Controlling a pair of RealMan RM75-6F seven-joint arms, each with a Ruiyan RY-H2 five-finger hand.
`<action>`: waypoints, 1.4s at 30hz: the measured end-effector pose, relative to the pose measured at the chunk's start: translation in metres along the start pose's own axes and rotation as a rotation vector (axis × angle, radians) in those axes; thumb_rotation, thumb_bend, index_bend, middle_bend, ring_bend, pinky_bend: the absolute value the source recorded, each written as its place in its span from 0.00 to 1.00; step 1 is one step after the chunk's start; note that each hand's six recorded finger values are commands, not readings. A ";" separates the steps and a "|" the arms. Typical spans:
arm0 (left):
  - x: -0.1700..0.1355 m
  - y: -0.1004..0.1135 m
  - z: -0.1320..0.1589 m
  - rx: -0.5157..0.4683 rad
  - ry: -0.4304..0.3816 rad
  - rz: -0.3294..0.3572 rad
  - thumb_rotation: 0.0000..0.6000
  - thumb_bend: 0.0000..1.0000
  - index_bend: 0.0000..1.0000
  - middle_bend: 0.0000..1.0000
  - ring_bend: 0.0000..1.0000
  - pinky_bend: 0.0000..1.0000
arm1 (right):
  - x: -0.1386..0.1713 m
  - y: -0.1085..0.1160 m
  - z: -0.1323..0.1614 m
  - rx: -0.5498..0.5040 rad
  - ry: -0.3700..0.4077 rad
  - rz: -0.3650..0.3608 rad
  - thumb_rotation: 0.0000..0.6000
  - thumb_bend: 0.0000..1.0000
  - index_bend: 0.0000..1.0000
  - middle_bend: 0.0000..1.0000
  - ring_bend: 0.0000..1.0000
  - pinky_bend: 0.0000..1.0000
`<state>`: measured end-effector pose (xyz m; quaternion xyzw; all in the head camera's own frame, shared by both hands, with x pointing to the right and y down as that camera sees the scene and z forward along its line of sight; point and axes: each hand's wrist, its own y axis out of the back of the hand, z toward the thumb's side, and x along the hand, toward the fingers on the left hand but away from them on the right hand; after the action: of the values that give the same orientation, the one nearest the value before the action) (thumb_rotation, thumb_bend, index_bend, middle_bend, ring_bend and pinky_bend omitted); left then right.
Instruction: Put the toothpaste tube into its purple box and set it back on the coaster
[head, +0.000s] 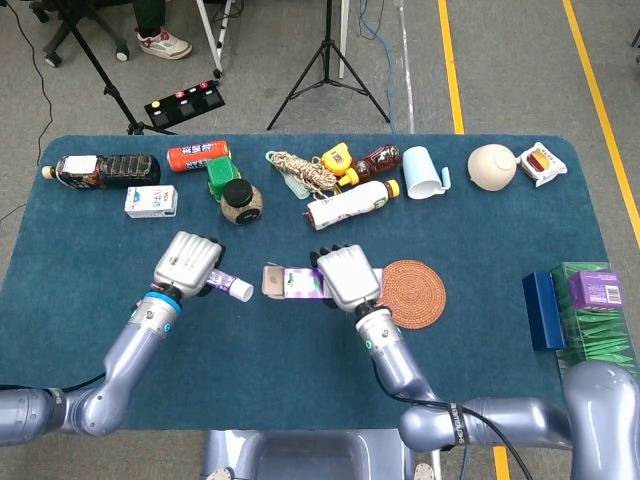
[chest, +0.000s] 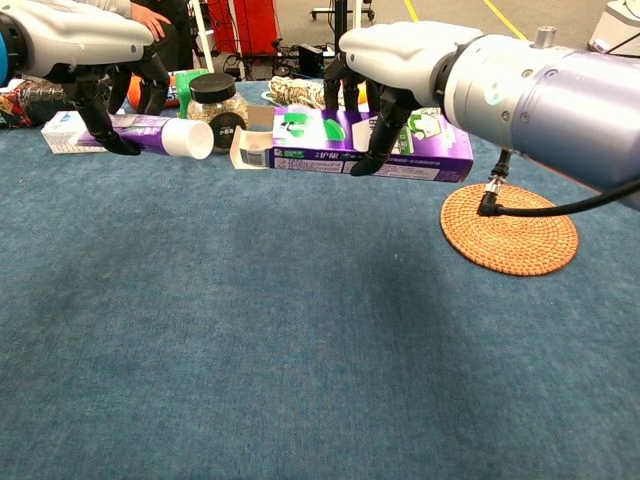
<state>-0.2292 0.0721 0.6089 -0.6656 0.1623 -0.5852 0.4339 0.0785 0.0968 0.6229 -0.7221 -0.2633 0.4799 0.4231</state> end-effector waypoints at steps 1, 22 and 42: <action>0.000 0.002 0.002 0.011 0.008 0.002 1.00 0.29 0.62 0.46 0.49 0.67 | 0.001 0.000 0.001 0.006 0.000 0.000 1.00 0.29 0.44 0.50 0.45 0.57; -0.005 0.017 0.030 0.091 0.151 -0.002 1.00 0.29 0.62 0.48 0.51 0.78 | 0.008 -0.001 0.013 -0.006 -0.026 -0.016 1.00 0.29 0.45 0.50 0.45 0.57; -0.003 0.026 0.047 0.123 0.217 0.055 1.00 0.29 0.62 0.48 0.53 0.80 | 0.013 0.000 0.017 -0.035 -0.042 -0.024 1.00 0.30 0.45 0.51 0.46 0.57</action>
<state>-0.1791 0.0777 0.5901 -0.5658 0.1902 -0.6506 0.4694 0.0683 0.1126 0.6139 -0.7160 -0.2892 0.4850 0.4105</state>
